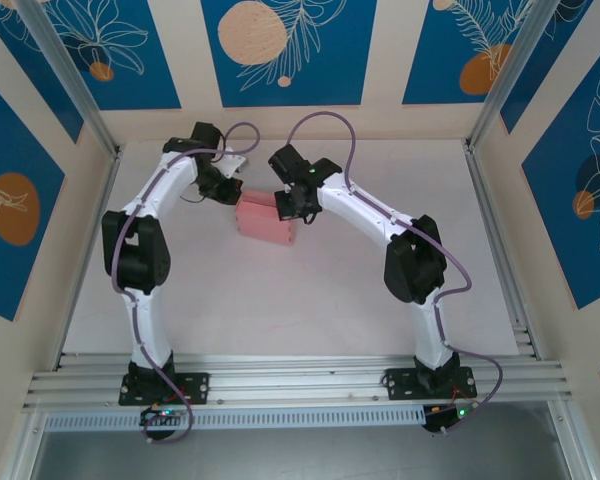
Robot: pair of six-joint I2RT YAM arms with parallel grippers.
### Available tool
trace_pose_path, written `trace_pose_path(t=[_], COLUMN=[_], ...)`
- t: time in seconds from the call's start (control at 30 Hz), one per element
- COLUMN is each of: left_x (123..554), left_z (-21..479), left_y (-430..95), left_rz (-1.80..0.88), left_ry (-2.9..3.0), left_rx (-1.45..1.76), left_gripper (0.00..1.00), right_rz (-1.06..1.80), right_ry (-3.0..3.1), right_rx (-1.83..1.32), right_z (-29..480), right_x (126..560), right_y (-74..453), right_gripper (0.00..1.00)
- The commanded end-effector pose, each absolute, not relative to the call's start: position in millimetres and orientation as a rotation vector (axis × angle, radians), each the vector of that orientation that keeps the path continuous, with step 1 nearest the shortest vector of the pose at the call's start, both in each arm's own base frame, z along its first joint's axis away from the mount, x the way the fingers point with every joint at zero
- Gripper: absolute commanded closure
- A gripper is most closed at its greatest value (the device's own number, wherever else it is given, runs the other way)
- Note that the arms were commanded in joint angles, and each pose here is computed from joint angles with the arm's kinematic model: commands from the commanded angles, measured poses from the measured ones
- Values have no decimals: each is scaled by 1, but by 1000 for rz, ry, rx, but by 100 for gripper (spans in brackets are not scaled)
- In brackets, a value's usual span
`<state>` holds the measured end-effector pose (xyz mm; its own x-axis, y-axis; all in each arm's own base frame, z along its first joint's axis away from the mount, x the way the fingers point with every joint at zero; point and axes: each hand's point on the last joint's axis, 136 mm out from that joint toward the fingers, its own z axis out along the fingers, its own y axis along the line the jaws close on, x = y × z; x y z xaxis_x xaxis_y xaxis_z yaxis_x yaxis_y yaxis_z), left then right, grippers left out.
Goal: Fold the paper box
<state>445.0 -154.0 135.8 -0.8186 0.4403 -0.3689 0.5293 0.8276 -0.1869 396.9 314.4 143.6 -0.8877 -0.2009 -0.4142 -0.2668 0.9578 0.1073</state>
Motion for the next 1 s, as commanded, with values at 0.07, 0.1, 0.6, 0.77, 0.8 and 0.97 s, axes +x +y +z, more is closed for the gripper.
trace_pose_path(t=[0.07,0.1,0.6,0.77,0.8,0.97], left_x=[431,431,431,432,433,433], left_z=[134,132,125,123,123,123], left_y=[-173,-173,-167,-165,-164,-164], left_rz=[-470,-466,-415,-392,-386,-383], left_ry=[2673,2673,2675,2678,2678,2676], left_rx=[756,754,754,753,752,751], left_gripper=[100,100,100,100,100,100], right_rz=[393,400,566,609,607,601], right_ry=[2650,2647,2580,2532,2524,2517], right_rx=[-299,-300,-192,-182,-187,-184], right_z=[158,159,174,185,187,188], right_x=[406,406,410,410,410,411], right_y=[340,341,336,332,331,329], right_gripper=[97,98,100,100,100,100])
